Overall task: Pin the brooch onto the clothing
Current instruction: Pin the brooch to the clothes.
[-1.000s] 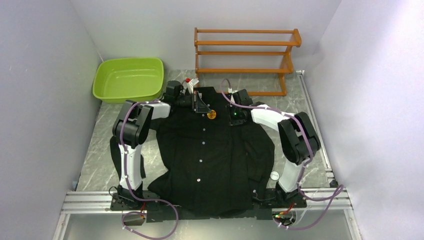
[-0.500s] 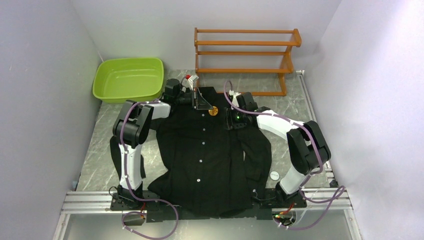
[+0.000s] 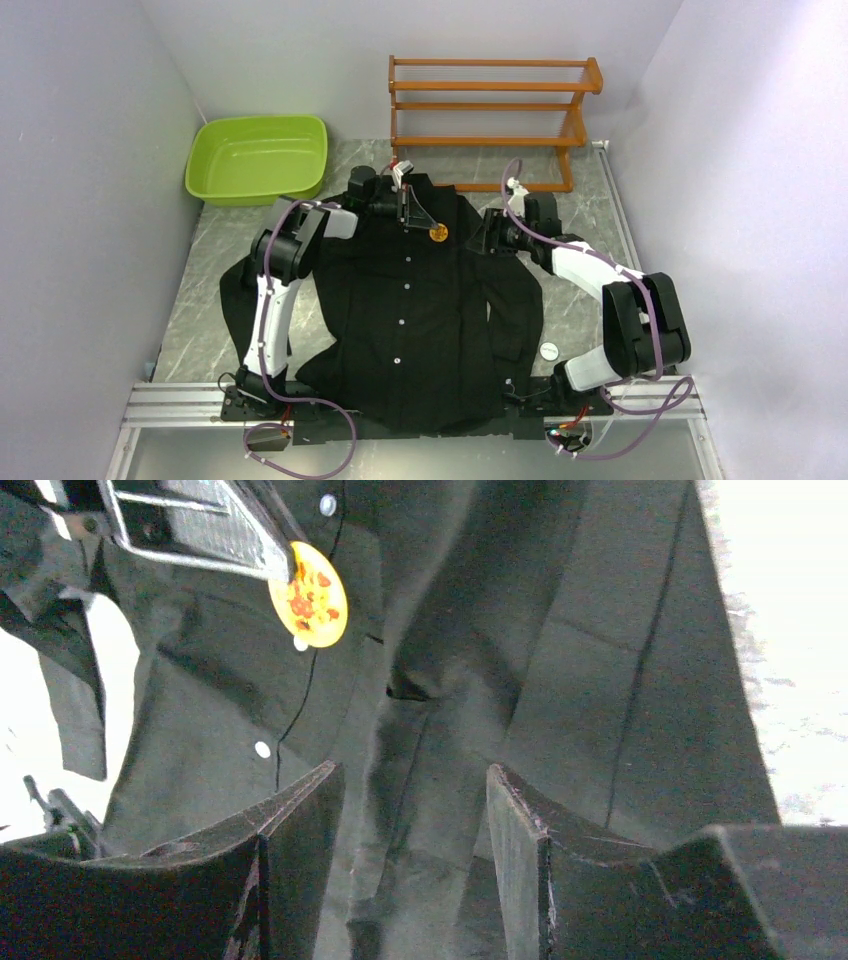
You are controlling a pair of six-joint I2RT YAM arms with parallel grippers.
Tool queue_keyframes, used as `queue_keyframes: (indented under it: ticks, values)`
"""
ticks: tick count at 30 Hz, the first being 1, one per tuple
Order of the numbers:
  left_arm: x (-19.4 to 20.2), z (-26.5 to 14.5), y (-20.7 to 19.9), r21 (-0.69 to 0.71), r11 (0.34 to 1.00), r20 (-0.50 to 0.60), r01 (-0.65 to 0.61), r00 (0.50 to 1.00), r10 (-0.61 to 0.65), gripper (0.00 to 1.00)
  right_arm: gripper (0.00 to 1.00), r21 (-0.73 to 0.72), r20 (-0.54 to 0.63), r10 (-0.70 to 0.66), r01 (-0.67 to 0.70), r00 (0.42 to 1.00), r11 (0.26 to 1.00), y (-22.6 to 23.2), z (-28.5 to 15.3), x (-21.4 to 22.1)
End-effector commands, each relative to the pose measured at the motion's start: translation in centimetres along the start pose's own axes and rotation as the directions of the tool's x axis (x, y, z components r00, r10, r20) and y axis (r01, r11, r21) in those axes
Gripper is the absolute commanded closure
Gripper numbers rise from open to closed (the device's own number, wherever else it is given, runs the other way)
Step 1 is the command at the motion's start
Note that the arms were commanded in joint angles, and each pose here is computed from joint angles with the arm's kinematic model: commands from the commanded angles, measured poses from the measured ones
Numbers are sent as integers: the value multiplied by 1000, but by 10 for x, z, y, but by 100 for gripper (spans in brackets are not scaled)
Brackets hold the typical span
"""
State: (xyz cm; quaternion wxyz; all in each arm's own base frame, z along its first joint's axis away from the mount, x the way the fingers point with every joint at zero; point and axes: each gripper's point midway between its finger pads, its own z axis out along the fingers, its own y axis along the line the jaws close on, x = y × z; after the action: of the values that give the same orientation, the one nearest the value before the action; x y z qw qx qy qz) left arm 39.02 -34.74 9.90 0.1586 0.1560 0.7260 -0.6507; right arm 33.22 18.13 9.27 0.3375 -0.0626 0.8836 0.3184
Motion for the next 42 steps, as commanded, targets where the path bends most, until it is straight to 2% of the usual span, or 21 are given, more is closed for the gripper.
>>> queue_keyframes:
  ticks: [1, 10, 18, 31, 42]
  values:
    - [-2, 9, -9, 75, 997, -34, 0, 999, 3, 97, 42, -148, 56, 30, -22, 998, 989, 15, -4, -18]
    - [6, 23, -6, 121, 991, -98, 55, 994, -44, 97, 42, -137, 42, 32, -26, 999, 990, 9, -2, -16]
    - [10, 36, 6, 87, 994, -127, 72, 990, -61, 97, 42, -119, 38, 33, -28, 999, 992, 6, -2, -16]
    - [7, 44, 10, 108, 990, -102, 90, 992, -79, 97, 42, -101, 48, 29, -24, 998, 995, 5, -6, -19]
    - [3, 58, -2, 140, 988, -119, 72, 991, -55, 97, 40, -201, 50, 89, -77, 995, 977, 15, 1, -24]
